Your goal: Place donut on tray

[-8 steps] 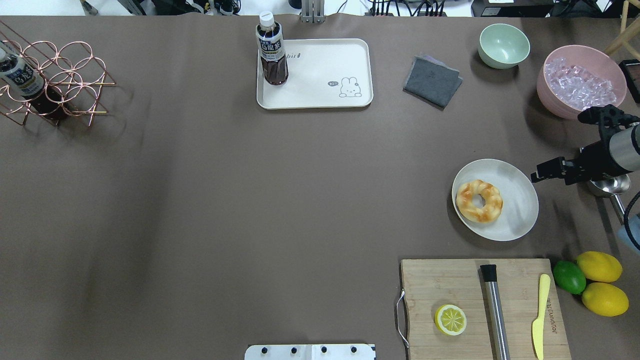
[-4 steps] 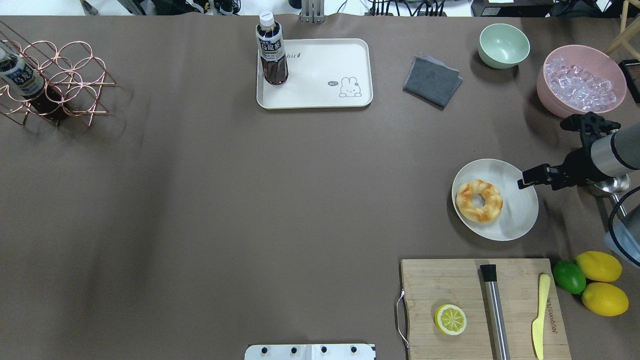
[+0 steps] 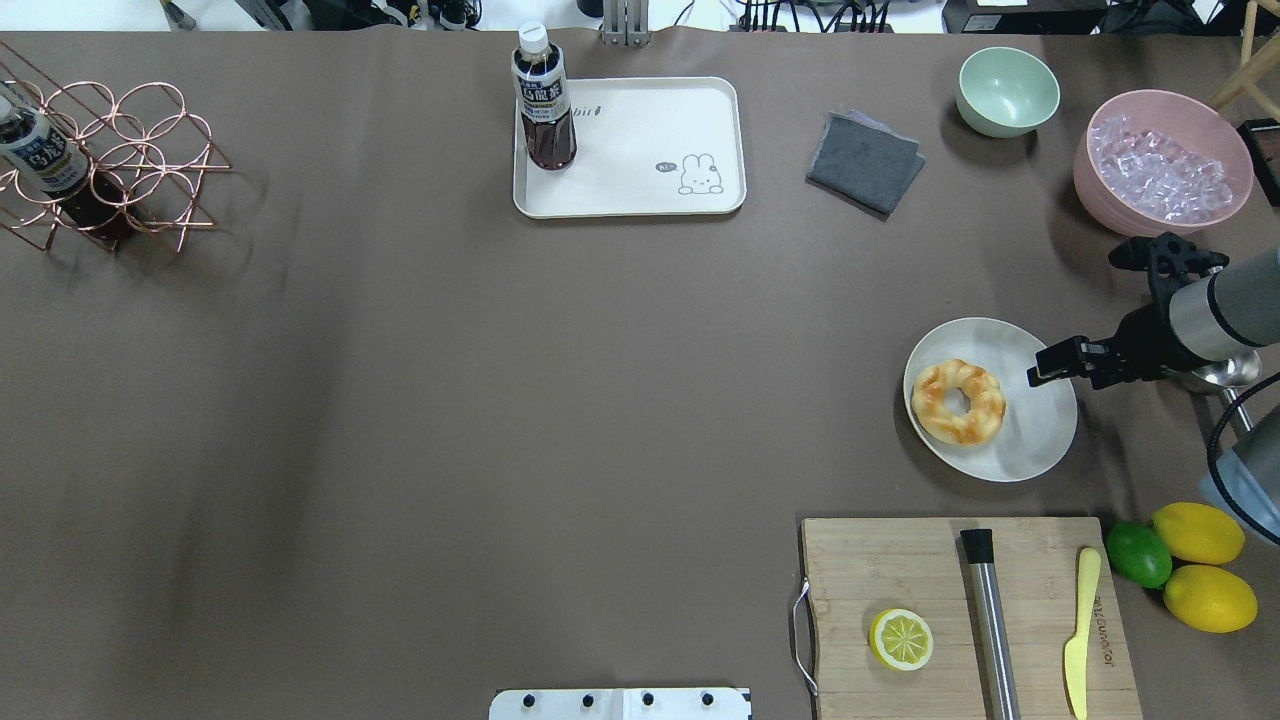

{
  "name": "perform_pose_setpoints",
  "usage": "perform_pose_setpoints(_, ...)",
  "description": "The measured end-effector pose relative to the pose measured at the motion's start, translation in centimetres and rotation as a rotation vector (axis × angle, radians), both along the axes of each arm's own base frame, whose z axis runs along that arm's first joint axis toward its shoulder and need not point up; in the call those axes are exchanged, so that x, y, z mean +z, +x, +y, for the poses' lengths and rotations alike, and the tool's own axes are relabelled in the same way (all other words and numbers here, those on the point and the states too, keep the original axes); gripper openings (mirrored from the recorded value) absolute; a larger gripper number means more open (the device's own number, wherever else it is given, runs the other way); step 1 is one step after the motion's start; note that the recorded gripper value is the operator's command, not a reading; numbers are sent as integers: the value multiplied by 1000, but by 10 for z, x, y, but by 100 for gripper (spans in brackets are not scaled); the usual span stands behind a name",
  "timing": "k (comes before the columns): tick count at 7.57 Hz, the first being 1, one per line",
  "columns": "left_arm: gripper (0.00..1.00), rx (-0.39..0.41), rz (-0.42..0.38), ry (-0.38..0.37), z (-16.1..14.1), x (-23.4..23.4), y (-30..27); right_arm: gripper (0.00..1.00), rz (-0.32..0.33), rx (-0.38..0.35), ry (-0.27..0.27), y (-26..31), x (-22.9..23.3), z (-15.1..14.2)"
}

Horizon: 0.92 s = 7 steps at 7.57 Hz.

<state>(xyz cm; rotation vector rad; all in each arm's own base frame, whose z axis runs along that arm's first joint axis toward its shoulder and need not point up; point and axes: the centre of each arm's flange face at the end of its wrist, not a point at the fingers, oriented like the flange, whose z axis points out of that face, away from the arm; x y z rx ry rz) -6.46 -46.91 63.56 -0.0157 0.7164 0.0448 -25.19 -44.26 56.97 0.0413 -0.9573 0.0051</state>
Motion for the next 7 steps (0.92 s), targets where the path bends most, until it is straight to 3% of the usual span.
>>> perform_pose_setpoints(1,98,0,0,0,0,0,0,0,1,7,-12,-2,0,1)
perform_pose_setpoints(7,98,0,0,0,0,0,0,0,-19,-2,-17,-5,-10,5)
